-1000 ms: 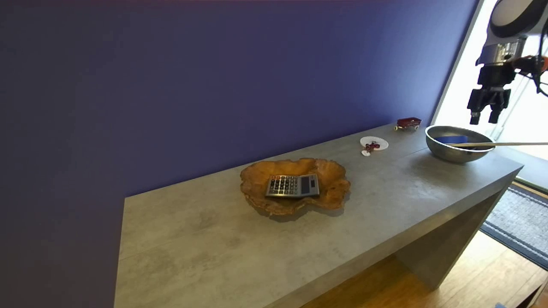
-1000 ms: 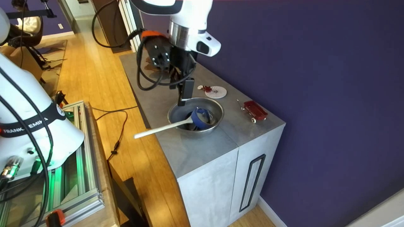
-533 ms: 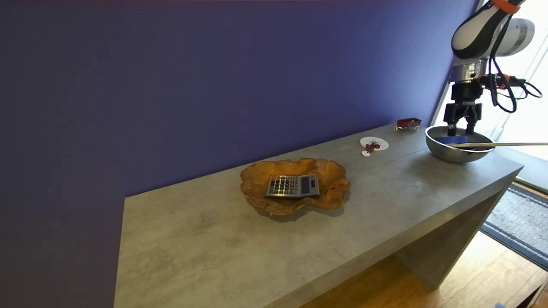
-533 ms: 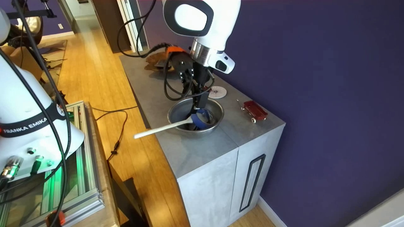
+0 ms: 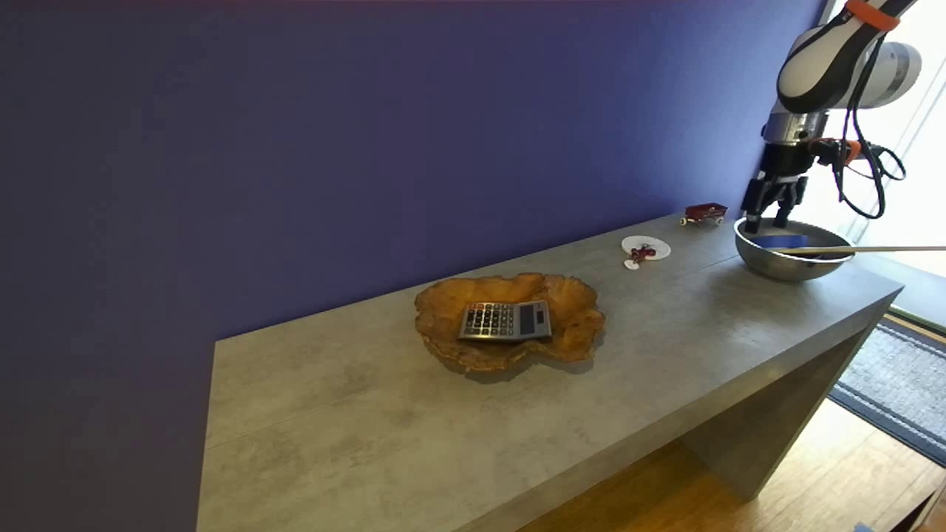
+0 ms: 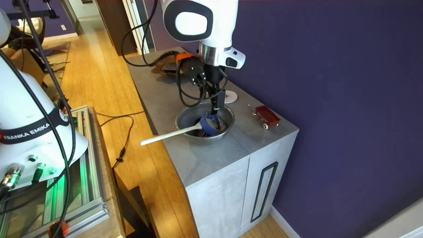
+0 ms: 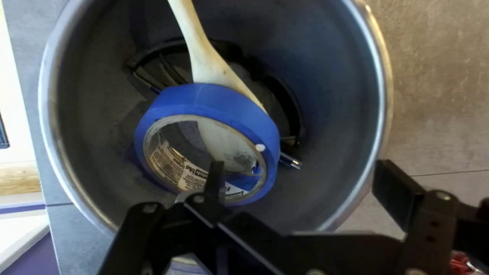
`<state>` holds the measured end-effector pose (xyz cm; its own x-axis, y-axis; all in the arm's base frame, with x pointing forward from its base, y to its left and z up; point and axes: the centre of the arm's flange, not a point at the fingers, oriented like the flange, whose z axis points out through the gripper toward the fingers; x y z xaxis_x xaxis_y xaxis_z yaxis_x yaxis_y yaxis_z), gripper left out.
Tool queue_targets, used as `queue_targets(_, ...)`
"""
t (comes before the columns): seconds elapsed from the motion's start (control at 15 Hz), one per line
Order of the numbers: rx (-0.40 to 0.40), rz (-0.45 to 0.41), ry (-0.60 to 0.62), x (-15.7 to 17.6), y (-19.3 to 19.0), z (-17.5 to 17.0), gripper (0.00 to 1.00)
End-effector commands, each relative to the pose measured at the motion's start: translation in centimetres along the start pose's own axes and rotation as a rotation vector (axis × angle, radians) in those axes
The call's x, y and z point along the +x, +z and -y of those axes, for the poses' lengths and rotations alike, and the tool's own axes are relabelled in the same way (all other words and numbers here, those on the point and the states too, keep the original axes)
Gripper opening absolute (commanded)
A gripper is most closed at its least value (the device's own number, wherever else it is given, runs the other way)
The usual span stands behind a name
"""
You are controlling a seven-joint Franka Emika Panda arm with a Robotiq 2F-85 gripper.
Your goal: Pick up the blue masking tape from the silver bowl and put it in the brown bowl
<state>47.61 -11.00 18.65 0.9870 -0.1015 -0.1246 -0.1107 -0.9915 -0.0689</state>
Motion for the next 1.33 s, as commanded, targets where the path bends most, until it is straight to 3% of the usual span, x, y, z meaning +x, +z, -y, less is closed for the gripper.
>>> queue_targets(0.0, 0.014, -0.015, 0.006, -0.6, 0.4, -0.4, 0.74)
queue_targets(0.27, 0.018, 0.003, 0.038, -0.6, 0.6, -2.2, 0.45)
queue_targets(0.53, 0.025, 0.028, 0.045, -0.1, 2.0, -2.7, 0.32)
queue_targets(0.6, 0.023, 0.038, 0.043, -0.1, 2.3, -2.6, 0.10)
queue_targets(0.87, 0.018, 0.058, 0.032, -0.9, 1.5, -2.3, 0.00)
queue_targets(1.13, 0.033, -0.005, -0.005, -4.5, -4.1, -1.6, 0.03)
queue_targets(1.27, 0.041, -0.058, -0.107, -5.9, -6.7, 1.3, 0.03)
